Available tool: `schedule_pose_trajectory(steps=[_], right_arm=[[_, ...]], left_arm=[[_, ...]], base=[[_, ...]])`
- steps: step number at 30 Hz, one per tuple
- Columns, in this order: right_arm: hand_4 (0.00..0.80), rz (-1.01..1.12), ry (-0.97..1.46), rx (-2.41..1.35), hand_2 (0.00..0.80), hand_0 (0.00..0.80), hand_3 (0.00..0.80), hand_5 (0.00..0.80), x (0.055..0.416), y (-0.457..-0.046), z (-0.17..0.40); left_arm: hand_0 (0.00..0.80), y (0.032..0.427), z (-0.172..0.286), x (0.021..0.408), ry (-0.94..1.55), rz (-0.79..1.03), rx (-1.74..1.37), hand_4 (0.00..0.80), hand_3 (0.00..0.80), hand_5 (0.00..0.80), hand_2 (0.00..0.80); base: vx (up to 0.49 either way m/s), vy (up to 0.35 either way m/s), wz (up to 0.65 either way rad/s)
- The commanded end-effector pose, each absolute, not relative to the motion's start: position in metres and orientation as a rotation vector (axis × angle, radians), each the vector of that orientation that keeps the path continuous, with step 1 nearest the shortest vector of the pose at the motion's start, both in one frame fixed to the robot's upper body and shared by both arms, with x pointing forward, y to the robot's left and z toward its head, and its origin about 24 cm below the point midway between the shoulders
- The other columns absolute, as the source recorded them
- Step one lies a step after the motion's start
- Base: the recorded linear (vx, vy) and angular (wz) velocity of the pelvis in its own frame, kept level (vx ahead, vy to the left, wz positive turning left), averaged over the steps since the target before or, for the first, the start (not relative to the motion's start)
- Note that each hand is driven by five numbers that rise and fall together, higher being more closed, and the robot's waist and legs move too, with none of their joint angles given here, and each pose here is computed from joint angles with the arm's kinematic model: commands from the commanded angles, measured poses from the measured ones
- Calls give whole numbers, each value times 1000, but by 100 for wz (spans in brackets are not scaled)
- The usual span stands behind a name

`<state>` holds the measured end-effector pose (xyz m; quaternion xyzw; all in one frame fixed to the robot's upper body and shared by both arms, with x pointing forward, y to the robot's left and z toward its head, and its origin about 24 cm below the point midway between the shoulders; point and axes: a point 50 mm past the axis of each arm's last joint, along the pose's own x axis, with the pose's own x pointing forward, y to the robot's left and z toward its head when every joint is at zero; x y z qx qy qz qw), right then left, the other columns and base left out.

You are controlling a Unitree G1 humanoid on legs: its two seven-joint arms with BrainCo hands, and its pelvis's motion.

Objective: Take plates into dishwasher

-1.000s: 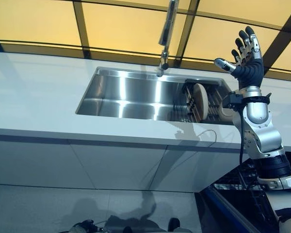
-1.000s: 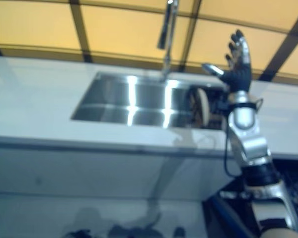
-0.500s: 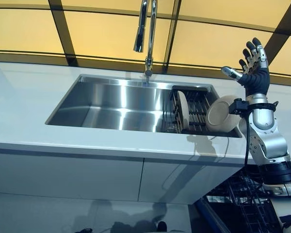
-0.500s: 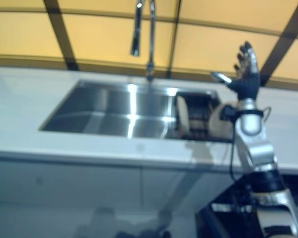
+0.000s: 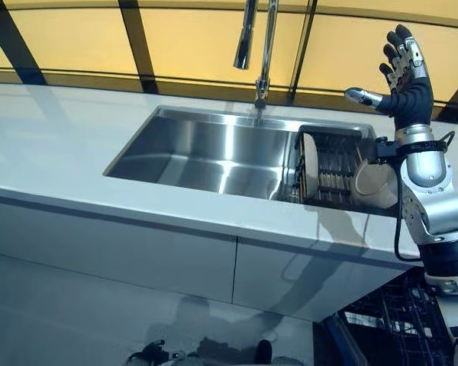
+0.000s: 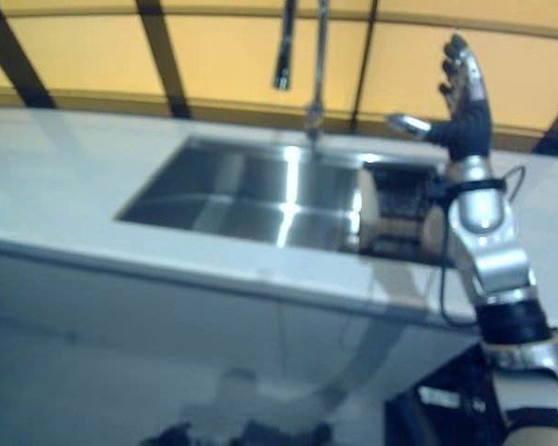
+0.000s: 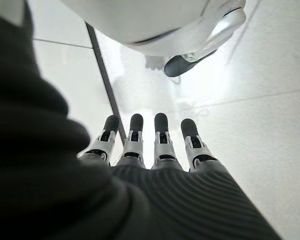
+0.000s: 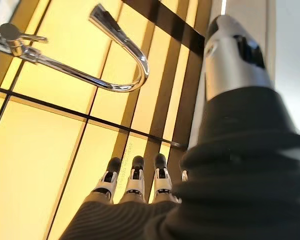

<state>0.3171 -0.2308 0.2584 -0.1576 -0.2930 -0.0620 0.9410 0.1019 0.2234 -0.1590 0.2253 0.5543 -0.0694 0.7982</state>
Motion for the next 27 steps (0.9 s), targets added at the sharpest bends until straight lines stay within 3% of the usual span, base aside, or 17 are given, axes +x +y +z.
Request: schedule_pose_trajectory(steps=[1, 8, 15, 19, 27], right_arm=[[0, -104, -727, -393, 0, 0, 0, 0, 312, -224, 289], [0, -142, -715, -531, 0, 0, 0, 0, 305, -251, 288], [0, -210, -818, -1261, 0, 0, 0, 0, 291, -259, 320], [0, -116, -839, -1833, 0, 0, 0, 0, 281, -258, 338], [0, 83, -846, -2161, 0, 0, 0, 0, 280, -245, 337]], left_arm=[[0, 235, -155, 108, 1192, -176, 562, 0, 0, 0, 0], [0, 239, -153, 111, 1195, -161, 567, 0, 0, 0, 0], [0, 247, -152, 105, 1204, -147, 588, 0, 0, 0, 0], [0, 261, -148, 100, 1212, -130, 607, 0, 0, 0, 0], [0, 275, -144, 98, 1230, -128, 634, 0, 0, 0, 0]], base=[[64, 85, -3], [51, 59, -2], [5, 12, 0], [0, -15, -2], [-8, -26, -8]])
